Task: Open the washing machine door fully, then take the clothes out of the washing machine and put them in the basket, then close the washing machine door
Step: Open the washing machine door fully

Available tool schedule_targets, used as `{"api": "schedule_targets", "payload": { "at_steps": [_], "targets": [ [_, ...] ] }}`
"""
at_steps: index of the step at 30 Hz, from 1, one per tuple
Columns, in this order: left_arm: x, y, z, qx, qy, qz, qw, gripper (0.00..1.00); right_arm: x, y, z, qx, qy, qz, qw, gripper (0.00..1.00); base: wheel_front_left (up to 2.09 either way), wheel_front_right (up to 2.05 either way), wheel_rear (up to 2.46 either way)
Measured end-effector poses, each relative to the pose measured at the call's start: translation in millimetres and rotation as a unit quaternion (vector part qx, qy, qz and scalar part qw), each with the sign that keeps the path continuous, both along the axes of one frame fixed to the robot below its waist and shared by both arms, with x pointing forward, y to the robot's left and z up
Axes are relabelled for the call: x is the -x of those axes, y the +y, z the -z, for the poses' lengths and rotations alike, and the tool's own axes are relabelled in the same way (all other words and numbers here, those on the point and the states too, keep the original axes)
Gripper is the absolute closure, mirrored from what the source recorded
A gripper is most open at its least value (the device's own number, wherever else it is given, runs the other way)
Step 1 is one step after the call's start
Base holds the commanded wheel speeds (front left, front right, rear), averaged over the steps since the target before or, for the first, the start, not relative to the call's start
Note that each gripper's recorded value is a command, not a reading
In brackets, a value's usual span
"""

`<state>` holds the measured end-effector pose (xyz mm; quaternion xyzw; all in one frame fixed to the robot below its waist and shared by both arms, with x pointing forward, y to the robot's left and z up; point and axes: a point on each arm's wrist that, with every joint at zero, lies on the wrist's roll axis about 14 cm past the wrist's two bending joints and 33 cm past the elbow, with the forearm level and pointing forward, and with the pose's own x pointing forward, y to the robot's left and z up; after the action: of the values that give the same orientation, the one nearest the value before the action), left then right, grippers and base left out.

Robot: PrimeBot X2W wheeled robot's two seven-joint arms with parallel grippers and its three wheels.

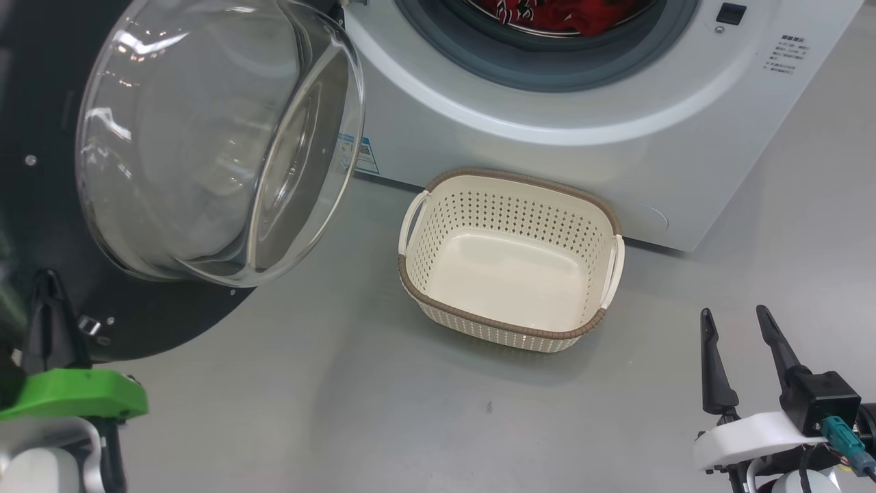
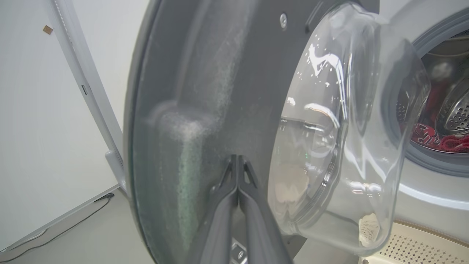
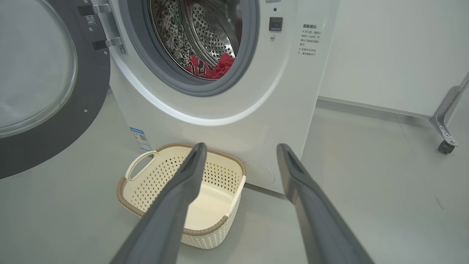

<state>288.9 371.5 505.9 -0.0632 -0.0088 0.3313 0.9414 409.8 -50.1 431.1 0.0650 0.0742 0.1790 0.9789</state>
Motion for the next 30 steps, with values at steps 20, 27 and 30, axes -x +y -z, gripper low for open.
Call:
{"api": "schedule_targets", "payload": {
  "at_steps": [20, 27, 30],
  "targets": [
    [-2, 48, 2, -0.015, 0.023, -0.042, 0.999, 1.00, -4, 1, 2, -0.004, 0.001, 0.000, 1.000, 0.00, 0.00, 0.00, 0.00],
    [-5, 53, 5, -0.018, 0.024, -0.046, 0.999, 1.00, -5, 0, 2, -0.004, 0.000, 0.002, 1.000, 0.00, 0.00, 0.00, 0.00],
    [-7, 51, 4, -0.019, 0.020, -0.043, 0.999, 1.00, -6, -1, 0, -0.005, -0.002, 0.003, 1.000, 0.00, 0.00, 0.00, 0.00]
  ]
}}
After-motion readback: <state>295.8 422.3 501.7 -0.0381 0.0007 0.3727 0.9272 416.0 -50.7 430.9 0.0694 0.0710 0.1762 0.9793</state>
